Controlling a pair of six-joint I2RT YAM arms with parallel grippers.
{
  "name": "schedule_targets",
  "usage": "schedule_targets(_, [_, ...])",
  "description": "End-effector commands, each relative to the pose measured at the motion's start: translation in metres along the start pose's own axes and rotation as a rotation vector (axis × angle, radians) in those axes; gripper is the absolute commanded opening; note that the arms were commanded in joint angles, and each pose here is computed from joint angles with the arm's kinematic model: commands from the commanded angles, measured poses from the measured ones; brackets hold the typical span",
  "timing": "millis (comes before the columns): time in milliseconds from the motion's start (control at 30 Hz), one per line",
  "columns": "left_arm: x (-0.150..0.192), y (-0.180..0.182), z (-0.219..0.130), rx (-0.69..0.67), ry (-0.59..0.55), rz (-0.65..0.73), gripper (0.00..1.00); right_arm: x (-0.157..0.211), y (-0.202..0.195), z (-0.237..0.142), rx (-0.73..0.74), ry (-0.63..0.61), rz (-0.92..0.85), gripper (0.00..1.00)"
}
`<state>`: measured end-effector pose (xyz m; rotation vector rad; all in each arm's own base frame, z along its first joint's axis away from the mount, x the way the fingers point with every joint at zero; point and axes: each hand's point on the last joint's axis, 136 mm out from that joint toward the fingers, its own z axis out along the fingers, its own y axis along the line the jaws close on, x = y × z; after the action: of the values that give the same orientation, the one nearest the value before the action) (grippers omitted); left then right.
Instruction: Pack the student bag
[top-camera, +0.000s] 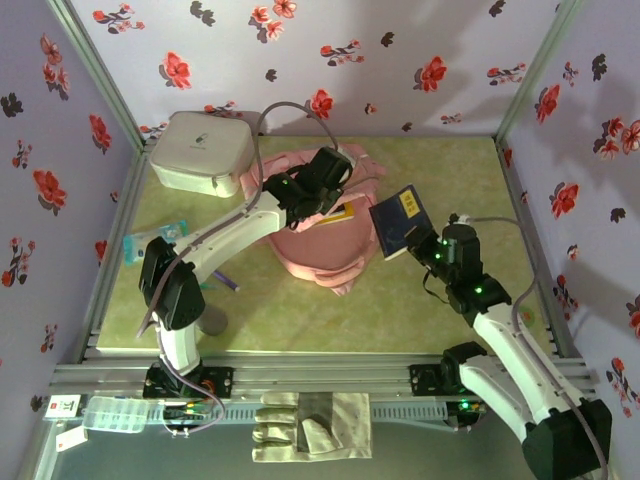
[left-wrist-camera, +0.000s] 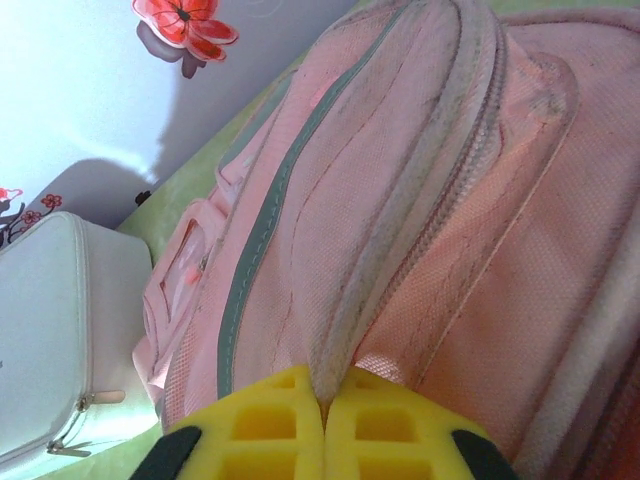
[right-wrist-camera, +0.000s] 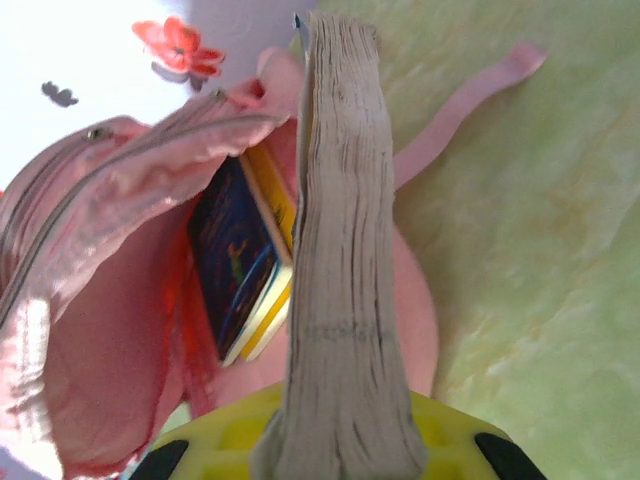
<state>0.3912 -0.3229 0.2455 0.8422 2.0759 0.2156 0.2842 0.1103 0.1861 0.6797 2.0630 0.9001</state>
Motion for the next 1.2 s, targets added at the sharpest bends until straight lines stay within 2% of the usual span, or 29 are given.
schedule_targets(0, [-0.063,0.020,-0.030,-0.012,-0.217,-0.160,0.00,0.004,0.045,0.000,-0.209,0.032,0.035,0.05])
schedule_targets(367, [-0.066,0.008,-0.030,0.064,-0.210,-0.219,0.00,0.035,0.086,0.040,-0.332,0.106,0.042,0.06])
schedule_targets(600, [-0.067,0.009,-0.034,0.070,-0.213,-0.228,0.00,0.040,0.079,0.083,-0.245,0.080,0.053,0.06])
schedule_targets(900, [-0.068,0.012,-0.037,0.072,-0.213,-0.229,0.00,0.048,0.053,0.140,-0.111,0.052,0.206,0.06])
schedule_targets(1167, [-0.065,0.021,-0.039,0.069,-0.215,-0.240,0.00,0.066,0.072,0.192,-0.160,0.129,0.279,0.07])
